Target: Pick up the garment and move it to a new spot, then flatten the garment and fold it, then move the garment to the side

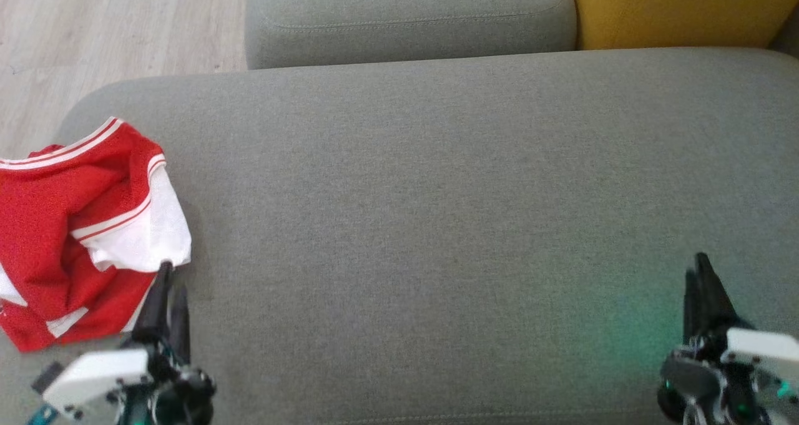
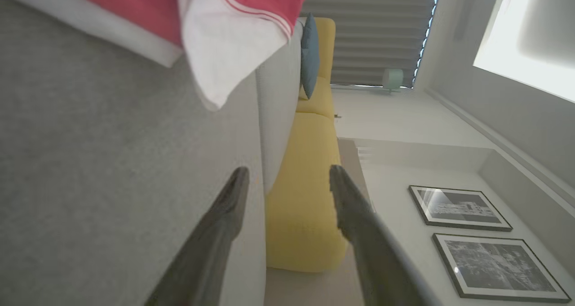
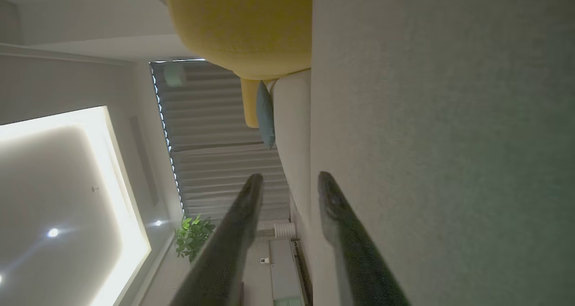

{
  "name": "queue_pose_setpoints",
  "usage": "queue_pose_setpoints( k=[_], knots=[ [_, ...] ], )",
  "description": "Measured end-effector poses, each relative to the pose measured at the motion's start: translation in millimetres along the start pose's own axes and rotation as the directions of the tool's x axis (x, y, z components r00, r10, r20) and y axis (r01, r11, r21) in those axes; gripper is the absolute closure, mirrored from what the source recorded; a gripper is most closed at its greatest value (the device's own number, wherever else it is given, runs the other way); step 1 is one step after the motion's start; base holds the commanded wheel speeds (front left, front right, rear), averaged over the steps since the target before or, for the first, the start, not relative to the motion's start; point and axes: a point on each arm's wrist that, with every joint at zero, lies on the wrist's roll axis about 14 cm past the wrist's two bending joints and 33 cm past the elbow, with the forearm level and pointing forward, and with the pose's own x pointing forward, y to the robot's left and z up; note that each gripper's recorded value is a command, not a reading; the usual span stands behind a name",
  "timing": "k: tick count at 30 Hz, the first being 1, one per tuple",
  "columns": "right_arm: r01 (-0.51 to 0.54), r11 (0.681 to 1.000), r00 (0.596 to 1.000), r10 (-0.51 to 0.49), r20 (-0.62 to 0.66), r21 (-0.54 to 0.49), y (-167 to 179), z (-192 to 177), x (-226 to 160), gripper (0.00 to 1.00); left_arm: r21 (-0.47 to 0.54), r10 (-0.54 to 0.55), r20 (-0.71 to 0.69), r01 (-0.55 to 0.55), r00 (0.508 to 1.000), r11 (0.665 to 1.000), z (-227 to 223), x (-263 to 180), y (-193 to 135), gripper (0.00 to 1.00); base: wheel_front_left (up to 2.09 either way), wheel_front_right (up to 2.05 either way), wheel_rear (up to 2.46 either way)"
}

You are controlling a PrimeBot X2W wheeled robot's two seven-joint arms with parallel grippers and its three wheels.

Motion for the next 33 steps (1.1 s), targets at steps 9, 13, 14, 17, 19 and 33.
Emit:
queue_pose_setpoints(
  k=[9, 13, 14, 17, 19, 33],
  knots=[
    [0.031, 0.999, 1.0, -0.031, 0.001, -0.005, -11.7, -2.0, -7.9, 0.0, -0.002, 0.043, -0.002, -0.043, 0.999, 0.999, -6.0, -7.3, 15.0, 0.0, 0.0, 0.0, 0.0],
    [0.025, 0.999, 1.0, -0.025, 0.0, -0.034, -9.4, -4.5, -7.5, 0.0, 0.033, 0.039, -0.004, -0.039, 0.999, 0.999, -8.3, -7.0, 13.4, 0.0, 0.0, 0.0, 0.0],
    [0.024, 0.999, 1.0, -0.024, 0.0, -0.04, -8.8, -4.8, -7.4, 0.0, 0.043, 0.037, -0.003, -0.037, 0.999, 0.998, -8.5, -6.8, 12.6, 0.0, 0.0, 0.0, 0.0],
    [0.016, 0.997, 1.0, -0.016, -0.001, -0.074, -5.7, -5.1, -7.0, 0.0, 0.076, 0.023, -0.005, -0.023, 1.0, 0.997, -9.6, -5.3, 7.8, 0.0, 0.0, 0.0, 0.0],
    [0.009, 0.995, 1.0, -0.009, -0.001, -0.103, -3.4, -5.3, -6.7, 0.0, 0.107, 0.008, -0.003, -0.008, 1.0, 0.994, -9.6, -3.4, 2.3, 0.0, 0.0, 0.0, 0.0],
    [-0.048, 0.95, 0.999, 0.045, -0.015, -0.31, 16.4, -4.8, -6.0, 0.0, 0.311, -0.061, -0.018, 0.063, 0.998, 0.948, -17.9, 1.0, -21.0, 0.0, 0.0, 0.0, 0.0]
  ],
)
